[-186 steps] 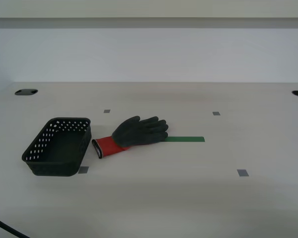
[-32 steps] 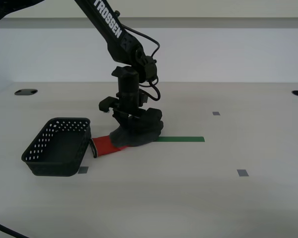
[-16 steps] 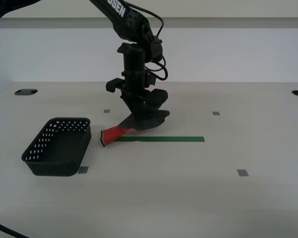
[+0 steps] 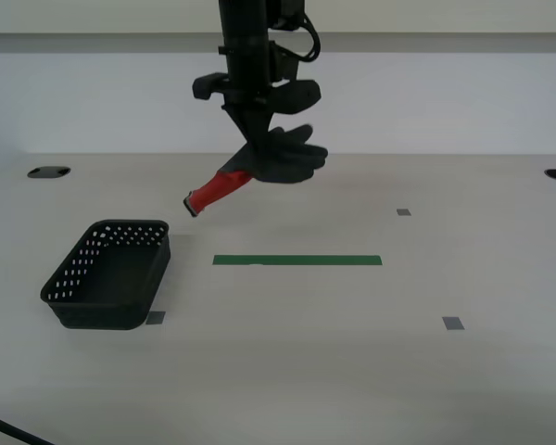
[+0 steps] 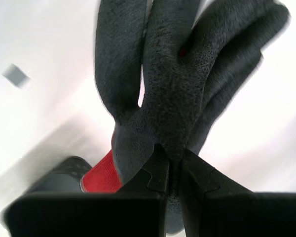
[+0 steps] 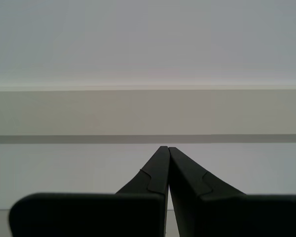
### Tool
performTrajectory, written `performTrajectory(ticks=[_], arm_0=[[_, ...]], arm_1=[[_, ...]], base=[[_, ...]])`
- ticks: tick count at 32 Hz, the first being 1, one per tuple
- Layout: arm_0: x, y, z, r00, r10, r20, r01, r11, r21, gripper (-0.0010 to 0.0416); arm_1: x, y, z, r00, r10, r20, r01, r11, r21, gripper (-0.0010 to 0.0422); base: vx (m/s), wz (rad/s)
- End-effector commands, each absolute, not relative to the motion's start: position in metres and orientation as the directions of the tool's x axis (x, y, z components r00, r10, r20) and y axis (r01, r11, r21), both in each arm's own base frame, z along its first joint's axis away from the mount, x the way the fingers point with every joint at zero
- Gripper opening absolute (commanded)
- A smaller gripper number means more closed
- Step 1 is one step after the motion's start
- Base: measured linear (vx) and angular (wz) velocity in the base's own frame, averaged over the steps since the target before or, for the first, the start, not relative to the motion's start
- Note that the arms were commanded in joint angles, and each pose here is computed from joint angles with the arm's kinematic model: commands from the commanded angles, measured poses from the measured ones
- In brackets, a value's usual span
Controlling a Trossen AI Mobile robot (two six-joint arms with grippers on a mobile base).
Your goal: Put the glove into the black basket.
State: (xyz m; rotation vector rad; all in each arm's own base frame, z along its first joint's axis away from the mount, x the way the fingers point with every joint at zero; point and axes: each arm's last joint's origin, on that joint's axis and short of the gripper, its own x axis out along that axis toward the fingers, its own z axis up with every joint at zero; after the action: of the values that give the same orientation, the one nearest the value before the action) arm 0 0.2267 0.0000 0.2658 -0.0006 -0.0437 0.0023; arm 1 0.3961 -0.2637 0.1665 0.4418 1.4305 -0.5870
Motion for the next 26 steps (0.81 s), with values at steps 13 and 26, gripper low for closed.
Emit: performTrajectory(ticks=[13, 26], arm_0=[[0.227, 0.0, 0.266, 0.999, 0.003, 0.041, -0.003, 1.0, -0.001, 0.0001], [0.227, 0.0, 0.265, 0.999, 0.003, 0.035, -0.003, 1.0, -0.001, 0.0001]], arm_1=[[0.346, -0.219, 0.266, 0.121, -0.146, -0.982, 0.607, 0.794, -0.044, -0.0001], [0.312, -0.125, 0.284, 0.168, -0.047, -0.985, 0.427, 0.904, 0.03, -0.0001]], base=[[0.0, 0.0], [0.0, 0.0]])
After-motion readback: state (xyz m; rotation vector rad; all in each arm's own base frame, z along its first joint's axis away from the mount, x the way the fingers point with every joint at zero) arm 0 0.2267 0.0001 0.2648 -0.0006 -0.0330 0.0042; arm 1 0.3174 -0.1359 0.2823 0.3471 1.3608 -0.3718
